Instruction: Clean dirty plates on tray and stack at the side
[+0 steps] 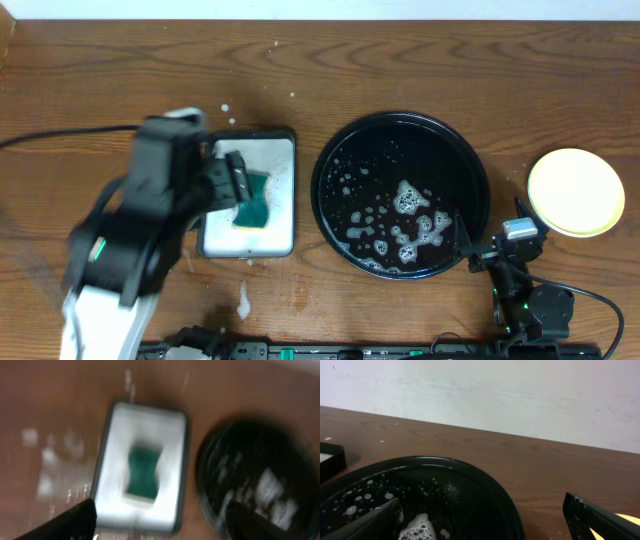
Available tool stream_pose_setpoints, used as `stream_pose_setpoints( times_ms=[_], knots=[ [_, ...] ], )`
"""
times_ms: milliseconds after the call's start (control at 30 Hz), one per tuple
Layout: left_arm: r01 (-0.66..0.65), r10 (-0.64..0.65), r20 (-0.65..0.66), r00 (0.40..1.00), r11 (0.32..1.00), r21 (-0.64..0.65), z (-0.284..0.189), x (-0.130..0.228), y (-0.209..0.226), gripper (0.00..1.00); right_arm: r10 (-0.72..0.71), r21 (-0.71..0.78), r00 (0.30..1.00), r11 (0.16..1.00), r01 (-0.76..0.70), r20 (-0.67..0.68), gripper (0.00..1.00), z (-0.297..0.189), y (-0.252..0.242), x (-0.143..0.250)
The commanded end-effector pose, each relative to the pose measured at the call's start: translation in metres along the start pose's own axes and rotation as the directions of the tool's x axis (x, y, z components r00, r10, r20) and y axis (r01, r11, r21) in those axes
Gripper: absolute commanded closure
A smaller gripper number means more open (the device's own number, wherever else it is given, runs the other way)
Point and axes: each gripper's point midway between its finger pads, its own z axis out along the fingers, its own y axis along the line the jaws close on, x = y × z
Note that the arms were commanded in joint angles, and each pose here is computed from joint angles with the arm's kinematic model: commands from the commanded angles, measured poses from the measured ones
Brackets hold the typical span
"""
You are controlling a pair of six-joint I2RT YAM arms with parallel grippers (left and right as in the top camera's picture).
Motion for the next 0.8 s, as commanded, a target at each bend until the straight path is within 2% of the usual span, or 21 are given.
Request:
stream_pose_setpoints(
  times_ms=[0,200,333,500,767],
  knots=[
    [0.023,-0.027,0.167,0.986,0.999,0.023,-0.026,-0.012,0.012,0.18,-0.009,0.003,1.0,1.0,0.009,-0.004,0.01,0.0,-0.001,0.002],
    [-0.149,0.078,0.368,0.926,0.974,0.169,-0.031,0.0,0.007,0.17,-0.009,0.003,1.0,1.0,0.009,-0.004,0.01,0.0,-0.001,0.002],
    [-0.274,0.156,0.494,0.855,0.945,0.176,-0.017,0.022,0.011,0.18,-0.009,0.003,1.0,1.0,0.009,-0.004,0.01,0.0,-0.001,0.002],
    [-0.325,0.174,0.6,0.781,0.934,0.152,-0.001,0.049,0.02,0.17,-0.009,0.003,1.0,1.0,0.009,-0.004,0.01,0.0,-0.001,0.002],
    [-0.348,0.165,0.69,0.705,0.928,0.133,0.032,0.079,0.032,0.18,-0.009,0.003,1.0,1.0,0.009,-0.004,0.01,0.0,-0.001,0.002]
  ],
)
